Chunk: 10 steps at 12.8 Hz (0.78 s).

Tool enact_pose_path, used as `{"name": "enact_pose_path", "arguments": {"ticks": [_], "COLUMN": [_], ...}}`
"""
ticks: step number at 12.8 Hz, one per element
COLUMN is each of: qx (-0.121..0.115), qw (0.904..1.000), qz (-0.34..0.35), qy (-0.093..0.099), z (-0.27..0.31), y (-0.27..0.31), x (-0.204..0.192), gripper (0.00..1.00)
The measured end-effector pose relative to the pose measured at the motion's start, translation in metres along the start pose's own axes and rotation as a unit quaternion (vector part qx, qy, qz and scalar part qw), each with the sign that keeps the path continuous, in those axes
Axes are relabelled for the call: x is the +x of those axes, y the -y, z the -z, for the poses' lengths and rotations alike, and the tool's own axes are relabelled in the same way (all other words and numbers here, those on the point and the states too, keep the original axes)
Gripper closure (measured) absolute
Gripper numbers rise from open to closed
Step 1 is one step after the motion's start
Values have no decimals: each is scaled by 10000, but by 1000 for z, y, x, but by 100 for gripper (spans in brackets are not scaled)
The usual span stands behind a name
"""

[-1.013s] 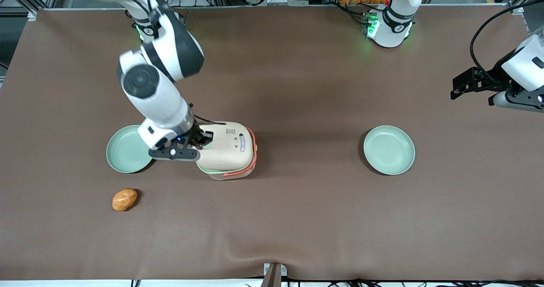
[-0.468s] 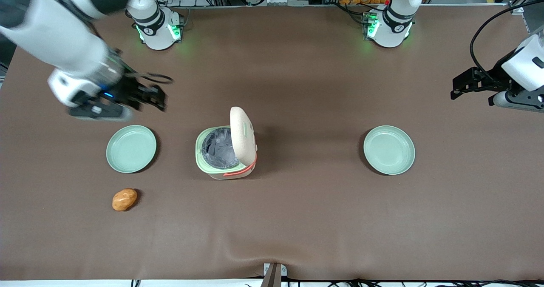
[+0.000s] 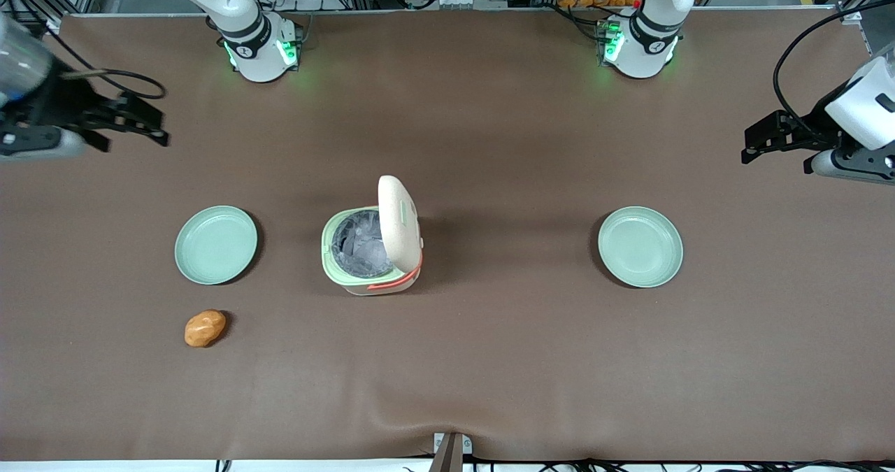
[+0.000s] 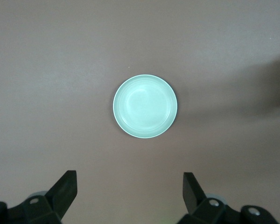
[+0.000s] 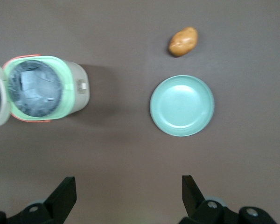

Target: Press rice cooker button with right arm

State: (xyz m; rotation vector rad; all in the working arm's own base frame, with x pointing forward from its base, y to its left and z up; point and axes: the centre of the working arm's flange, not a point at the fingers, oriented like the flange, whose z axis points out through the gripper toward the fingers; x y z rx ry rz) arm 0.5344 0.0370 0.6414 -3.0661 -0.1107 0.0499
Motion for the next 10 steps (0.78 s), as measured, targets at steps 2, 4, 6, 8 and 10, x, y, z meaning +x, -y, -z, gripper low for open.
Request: {"name": "enact_pose_path", "arguments": {"ticks": [2,4,6,8,10], "qx": [-9,-126,-287,-292,-292], "qw": [9998,9998,9994,9994,9994], "qz": [154,102,101,115,122], "qy": [108,117,134,140,146], "z": [4,6,7,6,6], "y": [-34,-56,-59,-58,-57], "x": [-9,-17,-21,-21,-21], "gripper": [0,0,0,0,0]}}
